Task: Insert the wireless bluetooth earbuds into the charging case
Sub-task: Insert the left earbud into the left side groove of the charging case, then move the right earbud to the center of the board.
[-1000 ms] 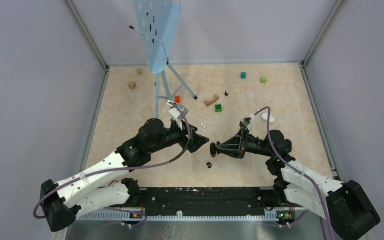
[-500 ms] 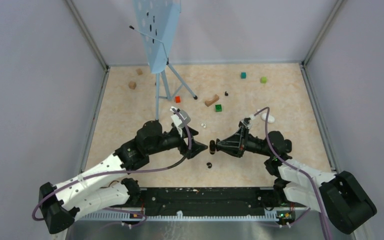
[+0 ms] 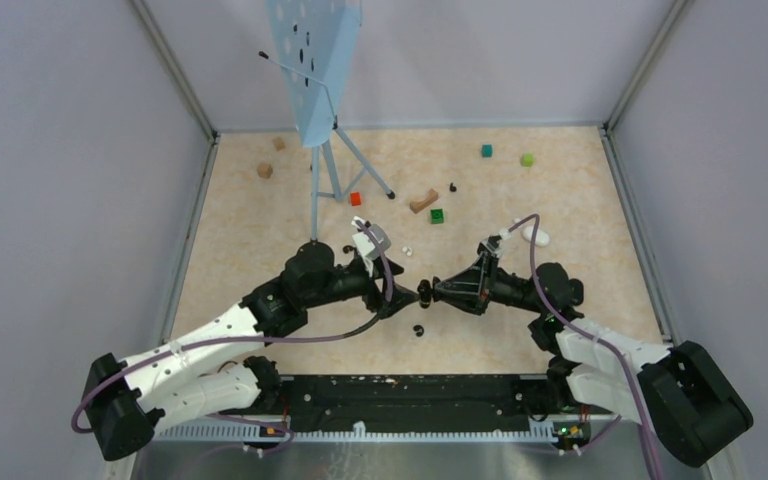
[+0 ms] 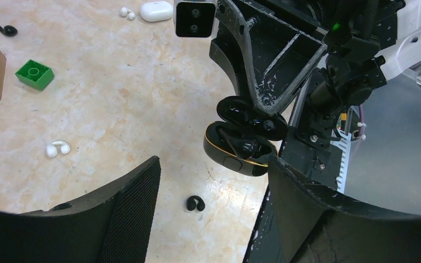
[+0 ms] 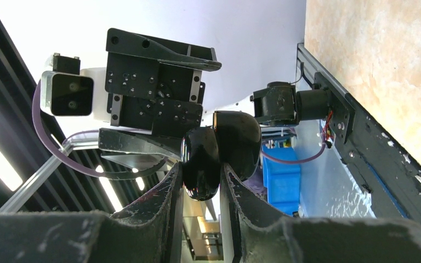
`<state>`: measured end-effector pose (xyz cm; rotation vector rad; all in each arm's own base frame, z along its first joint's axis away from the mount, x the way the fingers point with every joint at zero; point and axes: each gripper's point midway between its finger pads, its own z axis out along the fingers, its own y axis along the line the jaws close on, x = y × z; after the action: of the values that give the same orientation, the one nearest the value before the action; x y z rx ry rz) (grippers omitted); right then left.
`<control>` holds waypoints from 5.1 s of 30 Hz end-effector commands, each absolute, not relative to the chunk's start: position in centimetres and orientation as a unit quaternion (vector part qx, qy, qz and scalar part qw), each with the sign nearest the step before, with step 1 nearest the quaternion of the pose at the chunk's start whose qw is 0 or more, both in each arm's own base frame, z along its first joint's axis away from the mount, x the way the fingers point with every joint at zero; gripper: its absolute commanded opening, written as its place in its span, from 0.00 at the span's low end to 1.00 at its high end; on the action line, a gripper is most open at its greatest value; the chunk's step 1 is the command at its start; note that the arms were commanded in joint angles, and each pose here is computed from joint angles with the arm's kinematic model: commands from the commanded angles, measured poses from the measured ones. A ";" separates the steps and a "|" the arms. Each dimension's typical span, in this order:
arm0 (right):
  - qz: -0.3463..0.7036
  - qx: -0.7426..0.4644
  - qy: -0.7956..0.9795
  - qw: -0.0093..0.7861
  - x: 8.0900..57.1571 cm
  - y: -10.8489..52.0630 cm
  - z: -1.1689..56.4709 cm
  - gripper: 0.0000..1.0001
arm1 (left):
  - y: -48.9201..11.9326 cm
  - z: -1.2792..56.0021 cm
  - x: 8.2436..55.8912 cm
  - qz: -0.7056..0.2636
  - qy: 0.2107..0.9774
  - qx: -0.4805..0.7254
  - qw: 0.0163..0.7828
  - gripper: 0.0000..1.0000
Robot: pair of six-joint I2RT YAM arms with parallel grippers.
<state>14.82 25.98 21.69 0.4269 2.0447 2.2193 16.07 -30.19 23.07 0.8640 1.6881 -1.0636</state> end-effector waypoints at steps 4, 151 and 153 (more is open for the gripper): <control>0.743 0.123 0.655 0.066 14.6 25.9 23.1 0.00 | -30.9 25.0 16.7 -0.442 0.656 0.353 0.500 0.75; 0.329 0.238 0.857 0.318 19.4 12.6 12.0 0.00 | -44.6 7.7 54.4 -0.092 0.824 0.181 0.529 0.61; 0.331 0.239 0.855 0.321 19.5 12.7 12.2 0.00 | -44.4 7.0 54.3 -0.091 0.829 0.184 0.521 0.60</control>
<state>18.38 12.46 10.96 0.6313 2.3122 0.8371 53.36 -44.41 5.97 0.4565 2.0180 -0.2315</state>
